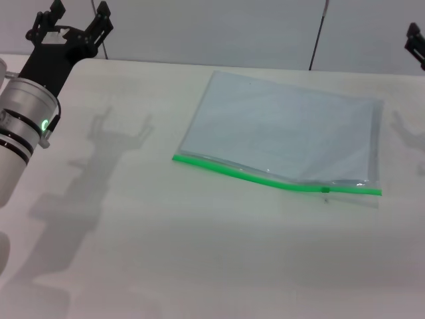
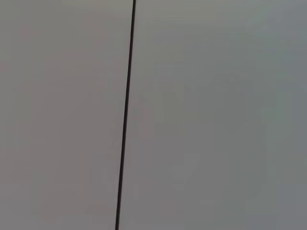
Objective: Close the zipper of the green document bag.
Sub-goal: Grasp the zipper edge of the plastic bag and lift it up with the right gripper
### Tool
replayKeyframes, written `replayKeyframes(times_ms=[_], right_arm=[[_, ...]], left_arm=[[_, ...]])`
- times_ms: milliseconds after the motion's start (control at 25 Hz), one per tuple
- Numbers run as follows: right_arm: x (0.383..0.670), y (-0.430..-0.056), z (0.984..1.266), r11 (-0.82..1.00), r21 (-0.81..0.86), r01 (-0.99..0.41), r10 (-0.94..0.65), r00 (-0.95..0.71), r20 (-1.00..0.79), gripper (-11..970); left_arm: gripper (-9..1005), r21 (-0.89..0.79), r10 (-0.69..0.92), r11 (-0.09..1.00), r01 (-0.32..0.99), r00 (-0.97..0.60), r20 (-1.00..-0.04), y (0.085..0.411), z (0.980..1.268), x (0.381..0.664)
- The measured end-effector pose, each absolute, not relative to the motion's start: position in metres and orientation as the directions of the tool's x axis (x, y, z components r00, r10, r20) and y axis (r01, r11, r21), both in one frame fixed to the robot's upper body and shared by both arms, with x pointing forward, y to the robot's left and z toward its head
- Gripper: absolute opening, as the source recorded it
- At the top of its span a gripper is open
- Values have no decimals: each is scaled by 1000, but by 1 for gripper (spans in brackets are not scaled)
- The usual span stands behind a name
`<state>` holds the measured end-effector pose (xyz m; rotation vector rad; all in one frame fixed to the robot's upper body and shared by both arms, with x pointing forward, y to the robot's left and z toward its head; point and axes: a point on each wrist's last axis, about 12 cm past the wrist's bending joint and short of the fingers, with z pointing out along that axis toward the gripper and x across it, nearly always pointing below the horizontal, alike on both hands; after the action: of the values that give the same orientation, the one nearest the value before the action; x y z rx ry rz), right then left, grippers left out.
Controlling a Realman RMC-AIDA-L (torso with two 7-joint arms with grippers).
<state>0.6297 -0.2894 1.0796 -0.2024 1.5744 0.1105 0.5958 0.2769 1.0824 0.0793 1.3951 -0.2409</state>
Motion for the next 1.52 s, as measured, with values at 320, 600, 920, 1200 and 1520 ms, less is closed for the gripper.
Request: replayKeyframes(times_ms=[320,600,920,1200,1520], right_arm=[[623,-281,1072,933,-84,-349,-112,-59,-992,870],[616,-294,1084,794,-78,-603,-209,-150,-966,868],[600,-300,1086,609,-243,-755,-505,-132,-853,866],[587,-295,1083,476,-386,-790,-700,-75,-710,864],[561,-292,1093,377,-465,-801,-782,-7,-623,861]], left_arm=[[888,-77,-105,976,203,130,-986,282,1077,595],[889,-71,-97,977,201,123,-988,284,1076,596],[888,-71,-89,979,191,88,-992,284,1072,597],[887,-69,-84,980,185,76,-994,285,1070,596],[887,-71,-85,981,182,71,-994,286,1069,596]])
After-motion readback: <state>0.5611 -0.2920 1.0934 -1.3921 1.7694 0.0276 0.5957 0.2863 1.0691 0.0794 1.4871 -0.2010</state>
